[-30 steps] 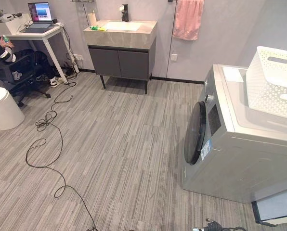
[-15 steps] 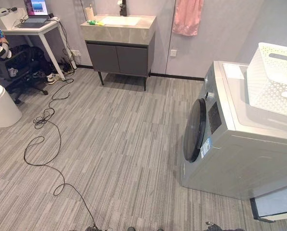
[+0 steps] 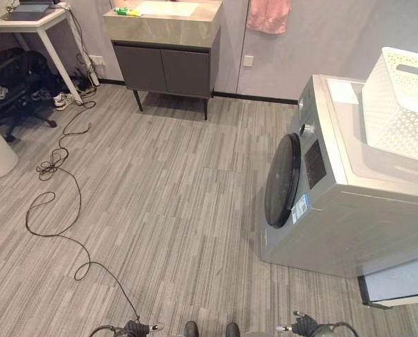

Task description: Put brush and paste in cup on sink, flatten towel.

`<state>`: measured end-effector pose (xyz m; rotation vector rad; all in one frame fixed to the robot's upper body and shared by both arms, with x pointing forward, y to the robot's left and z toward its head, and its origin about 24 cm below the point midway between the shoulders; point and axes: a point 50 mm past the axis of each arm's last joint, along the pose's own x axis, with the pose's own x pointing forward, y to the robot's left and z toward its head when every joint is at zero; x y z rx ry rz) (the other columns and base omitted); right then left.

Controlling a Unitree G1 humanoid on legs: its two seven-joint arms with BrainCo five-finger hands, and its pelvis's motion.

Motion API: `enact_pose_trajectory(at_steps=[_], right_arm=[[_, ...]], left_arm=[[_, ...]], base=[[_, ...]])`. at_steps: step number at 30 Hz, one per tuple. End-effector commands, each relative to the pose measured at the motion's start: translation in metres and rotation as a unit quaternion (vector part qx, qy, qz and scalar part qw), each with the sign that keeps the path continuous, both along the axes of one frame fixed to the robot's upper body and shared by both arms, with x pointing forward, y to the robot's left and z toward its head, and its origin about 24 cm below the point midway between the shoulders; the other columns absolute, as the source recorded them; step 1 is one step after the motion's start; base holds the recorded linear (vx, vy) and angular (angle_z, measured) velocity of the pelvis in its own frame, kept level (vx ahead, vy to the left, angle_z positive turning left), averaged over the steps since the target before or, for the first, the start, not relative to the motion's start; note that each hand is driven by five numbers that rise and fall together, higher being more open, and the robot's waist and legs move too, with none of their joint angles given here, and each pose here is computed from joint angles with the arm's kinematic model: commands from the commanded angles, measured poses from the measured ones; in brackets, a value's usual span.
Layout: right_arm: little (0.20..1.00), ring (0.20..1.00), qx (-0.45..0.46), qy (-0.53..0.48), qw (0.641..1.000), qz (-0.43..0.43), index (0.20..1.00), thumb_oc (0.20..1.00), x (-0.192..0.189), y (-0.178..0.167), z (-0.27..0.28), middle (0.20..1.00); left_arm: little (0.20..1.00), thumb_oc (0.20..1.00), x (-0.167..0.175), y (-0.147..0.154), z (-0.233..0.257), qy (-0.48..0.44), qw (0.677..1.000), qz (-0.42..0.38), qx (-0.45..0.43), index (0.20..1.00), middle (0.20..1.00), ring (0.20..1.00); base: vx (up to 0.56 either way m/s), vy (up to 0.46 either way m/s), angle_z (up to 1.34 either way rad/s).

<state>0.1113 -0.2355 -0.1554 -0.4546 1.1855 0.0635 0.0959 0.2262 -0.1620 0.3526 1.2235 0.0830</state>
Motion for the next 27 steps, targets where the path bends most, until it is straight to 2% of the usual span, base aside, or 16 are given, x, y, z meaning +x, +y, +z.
enact_pose_trajectory(at_steps=[1, 15, 22, 27], right_arm=[[1.000, 1.000, -0.010, -0.016, 1.000, 0.008, 1.000, 1.000, 0.015, -0.004, 0.005, 1.000], [1.000, 1.000, -0.021, 0.006, 0.999, -0.033, 1.000, 1.000, -0.005, -0.019, 0.003, 1.000], [1.000, 1.000, -0.018, 0.024, 0.999, -0.032, 1.000, 1.000, -0.014, -0.018, 0.000, 1.000], [1.000, 1.000, -0.030, 0.072, 0.996, -0.039, 1.000, 1.000, -0.047, -0.028, -0.004, 1.000]], left_arm=[[1.000, 1.000, 0.010, 0.006, 0.004, -0.012, 0.999, -0.039, 0.020, 1.000, 1.000, 1.000], [1.000, 1.000, 0.035, 0.026, 0.016, -0.029, 0.995, -0.076, 0.056, 1.000, 1.000, 1.000], [1.000, 1.000, 0.042, 0.022, 0.017, -0.030, 0.994, -0.093, 0.052, 1.000, 1.000, 1.000], [1.000, 1.000, 0.045, 0.009, 0.014, -0.028, 0.992, -0.118, 0.038, 1.000, 1.000, 1.000]], base=[[0.03, 0.101, 0.00], [0.09, 0.110, 0.17], [0.31, -0.059, 0.10], [0.39, -0.128, 0.63]])
